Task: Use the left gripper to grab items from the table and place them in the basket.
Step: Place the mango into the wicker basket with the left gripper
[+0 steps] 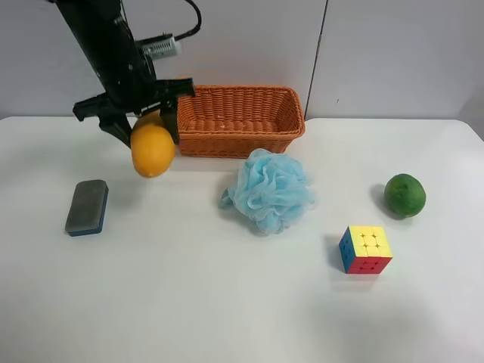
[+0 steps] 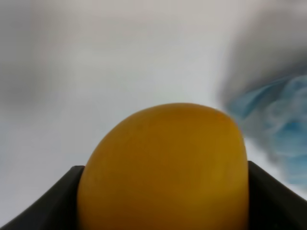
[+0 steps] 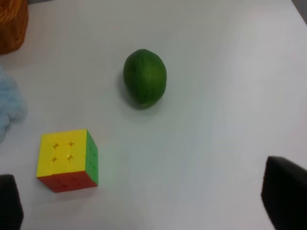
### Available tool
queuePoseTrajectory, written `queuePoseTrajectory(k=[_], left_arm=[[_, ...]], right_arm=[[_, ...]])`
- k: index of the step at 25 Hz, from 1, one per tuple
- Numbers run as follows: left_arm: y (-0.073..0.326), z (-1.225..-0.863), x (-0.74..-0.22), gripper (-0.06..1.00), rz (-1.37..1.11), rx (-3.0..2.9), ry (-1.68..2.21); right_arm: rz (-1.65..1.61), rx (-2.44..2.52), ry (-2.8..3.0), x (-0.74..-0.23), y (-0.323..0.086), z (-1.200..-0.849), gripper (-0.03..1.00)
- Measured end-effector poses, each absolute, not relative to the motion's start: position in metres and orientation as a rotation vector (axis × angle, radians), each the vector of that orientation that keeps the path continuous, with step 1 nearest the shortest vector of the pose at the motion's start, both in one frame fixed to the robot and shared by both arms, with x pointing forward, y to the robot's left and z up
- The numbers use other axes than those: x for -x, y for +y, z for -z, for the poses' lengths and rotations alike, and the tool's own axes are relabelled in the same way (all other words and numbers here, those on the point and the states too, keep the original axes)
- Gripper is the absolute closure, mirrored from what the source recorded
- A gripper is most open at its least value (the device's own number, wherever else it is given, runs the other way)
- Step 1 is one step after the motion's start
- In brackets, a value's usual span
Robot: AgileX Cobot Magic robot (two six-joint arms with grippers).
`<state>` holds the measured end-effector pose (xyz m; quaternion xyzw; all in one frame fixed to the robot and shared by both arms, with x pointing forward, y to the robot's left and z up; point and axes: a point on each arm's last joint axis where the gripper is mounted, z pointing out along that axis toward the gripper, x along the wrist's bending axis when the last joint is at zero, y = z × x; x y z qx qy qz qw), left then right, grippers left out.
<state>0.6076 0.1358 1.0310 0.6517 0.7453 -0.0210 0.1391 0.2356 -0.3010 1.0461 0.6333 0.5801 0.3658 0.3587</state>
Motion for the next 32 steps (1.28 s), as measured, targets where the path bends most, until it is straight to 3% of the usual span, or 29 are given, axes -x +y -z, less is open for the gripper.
queuePoseTrajectory(k=[7, 12, 32], left_arm=[[0.125, -1.084, -0.634, 0.35, -0.054, -1.814, 1.942], [0.11, -1.09, -0.665, 0.35, -0.09, -1.795, 1.807], [0.084, -0.983, -0.745, 0.35, -0.291, -1.718, 1.579]], right_arm=[[-0.944, -1.634, 1.496, -0.236, -0.301, -1.046, -0.02], [-0.944, -1.634, 1.496, -0.236, -0.301, -1.046, -0.02], [-0.944, -1.634, 1.496, -0.236, -0.301, -1.046, -0.02]])
